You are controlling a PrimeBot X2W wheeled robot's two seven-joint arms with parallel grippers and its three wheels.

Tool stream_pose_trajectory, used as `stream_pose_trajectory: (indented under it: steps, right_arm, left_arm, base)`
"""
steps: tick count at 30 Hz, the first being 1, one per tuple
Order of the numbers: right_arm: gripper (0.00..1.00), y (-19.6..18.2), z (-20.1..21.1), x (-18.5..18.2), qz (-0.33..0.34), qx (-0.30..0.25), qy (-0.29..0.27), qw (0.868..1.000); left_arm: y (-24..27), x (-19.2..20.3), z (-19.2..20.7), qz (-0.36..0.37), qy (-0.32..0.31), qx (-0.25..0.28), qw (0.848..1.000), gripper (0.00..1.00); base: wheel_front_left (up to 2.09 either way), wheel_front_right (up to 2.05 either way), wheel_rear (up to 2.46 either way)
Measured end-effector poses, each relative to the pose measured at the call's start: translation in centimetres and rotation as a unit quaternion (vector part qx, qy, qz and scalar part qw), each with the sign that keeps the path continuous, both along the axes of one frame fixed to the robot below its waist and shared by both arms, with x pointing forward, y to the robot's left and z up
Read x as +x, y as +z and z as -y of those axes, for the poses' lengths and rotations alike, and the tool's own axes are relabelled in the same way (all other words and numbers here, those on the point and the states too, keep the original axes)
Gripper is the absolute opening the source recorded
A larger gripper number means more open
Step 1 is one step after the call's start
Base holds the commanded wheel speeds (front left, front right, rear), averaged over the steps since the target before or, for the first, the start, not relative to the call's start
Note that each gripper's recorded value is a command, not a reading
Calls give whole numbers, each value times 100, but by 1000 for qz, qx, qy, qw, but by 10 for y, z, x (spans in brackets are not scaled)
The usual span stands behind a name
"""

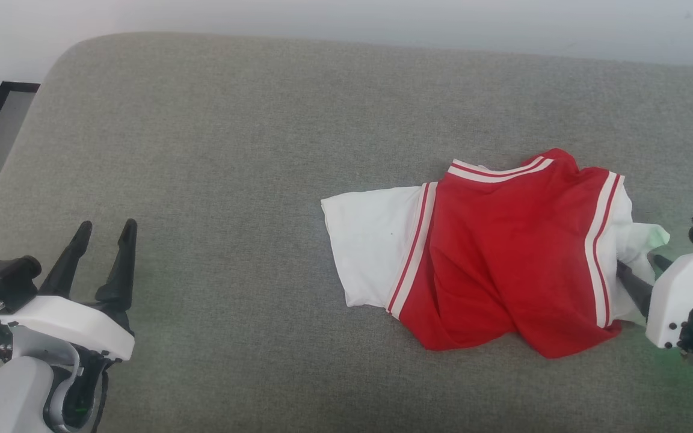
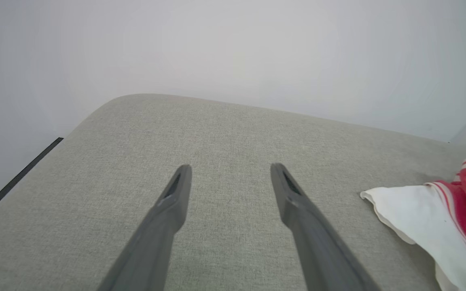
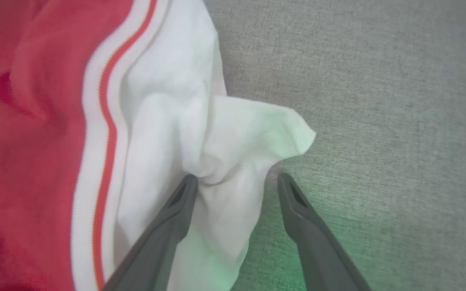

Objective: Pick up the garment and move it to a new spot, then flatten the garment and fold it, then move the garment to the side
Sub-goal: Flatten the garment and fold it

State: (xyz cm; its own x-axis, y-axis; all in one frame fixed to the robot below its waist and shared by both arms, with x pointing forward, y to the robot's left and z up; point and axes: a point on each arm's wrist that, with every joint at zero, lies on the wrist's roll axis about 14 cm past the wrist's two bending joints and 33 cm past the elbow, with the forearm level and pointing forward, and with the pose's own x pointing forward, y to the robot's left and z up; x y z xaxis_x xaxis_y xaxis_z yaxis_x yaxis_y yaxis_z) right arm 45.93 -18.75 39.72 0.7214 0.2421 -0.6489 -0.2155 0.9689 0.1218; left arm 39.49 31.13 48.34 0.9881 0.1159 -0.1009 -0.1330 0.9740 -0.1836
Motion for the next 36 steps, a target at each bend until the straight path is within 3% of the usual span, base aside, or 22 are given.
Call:
stream_pose_trajectory:
  steps: [6, 7, 9, 10, 18, 26, 36]
  right_arm:
    - [100, 5, 9, 3, 7, -1, -11, 1000]
    - [87, 5, 11, 3, 7, -4, -12, 1000]
    - [4, 3, 13, 5, 4, -5, -19, 1000]
    - [0, 1, 14, 6, 2, -7, -21, 1000]
    - [0, 0, 13, 15, 11, -2, -30, 999]
    - [0, 18, 46, 24, 40, -16, -62, 997]
    - [0, -6, 81, 4, -3, -26, -114, 993]
  left_arm:
    - [0, 2, 4, 0, -7, 1, 1000, 100]
    - [0, 2, 4, -2, -8, 0, 1000, 100]
    - [-1, 1, 5, -4, -9, 1, 1000, 100]
    - [-2, 1, 5, -5, -9, 1, 1000, 100]
    - [-5, 2, 4, -10, -9, 2, 1000, 100]
    - [-5, 10, 7, -10, -18, 6, 1000, 100]
    - [-11, 17, 11, -17, -25, 5, 1000, 100]
  base:
    - [0, 0, 0]
    - [0, 0, 0]
    - [0, 0, 0]
    - [0, 0, 0]
    - [0, 0, 0]
    - [0, 0, 0]
    - [0, 0, 0]
